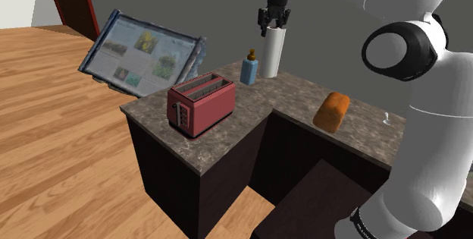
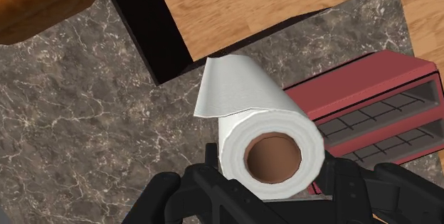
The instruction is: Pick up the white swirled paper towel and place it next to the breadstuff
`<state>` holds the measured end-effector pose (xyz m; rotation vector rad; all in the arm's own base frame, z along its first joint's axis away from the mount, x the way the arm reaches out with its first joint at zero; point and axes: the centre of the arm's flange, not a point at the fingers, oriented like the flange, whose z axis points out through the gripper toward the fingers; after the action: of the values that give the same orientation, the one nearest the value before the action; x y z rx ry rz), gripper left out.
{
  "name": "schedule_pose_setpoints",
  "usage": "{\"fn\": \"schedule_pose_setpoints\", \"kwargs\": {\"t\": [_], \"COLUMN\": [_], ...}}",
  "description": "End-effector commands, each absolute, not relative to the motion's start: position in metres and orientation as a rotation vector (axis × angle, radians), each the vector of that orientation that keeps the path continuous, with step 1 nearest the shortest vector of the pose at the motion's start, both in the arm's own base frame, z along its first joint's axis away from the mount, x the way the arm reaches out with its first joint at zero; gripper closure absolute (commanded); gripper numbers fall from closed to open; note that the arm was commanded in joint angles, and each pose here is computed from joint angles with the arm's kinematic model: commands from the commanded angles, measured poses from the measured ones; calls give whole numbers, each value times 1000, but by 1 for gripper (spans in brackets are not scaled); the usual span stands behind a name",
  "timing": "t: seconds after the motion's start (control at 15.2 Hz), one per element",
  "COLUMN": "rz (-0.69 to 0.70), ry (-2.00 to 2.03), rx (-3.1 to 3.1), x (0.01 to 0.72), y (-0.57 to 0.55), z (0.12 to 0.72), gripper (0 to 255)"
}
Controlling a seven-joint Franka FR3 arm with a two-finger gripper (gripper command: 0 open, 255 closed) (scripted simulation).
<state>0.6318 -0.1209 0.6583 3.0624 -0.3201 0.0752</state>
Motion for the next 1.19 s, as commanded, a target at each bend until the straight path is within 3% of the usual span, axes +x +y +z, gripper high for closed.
{"fn": "schedule_pose_setpoints", "kwargs": {"t": [0.0, 1.12], "rz": [77, 77], "ry": [-319, -319], "rx": [3063, 3063], "x": [614, 448], "y": [-139, -289], "z": [658, 659], "gripper": [255, 255]}}
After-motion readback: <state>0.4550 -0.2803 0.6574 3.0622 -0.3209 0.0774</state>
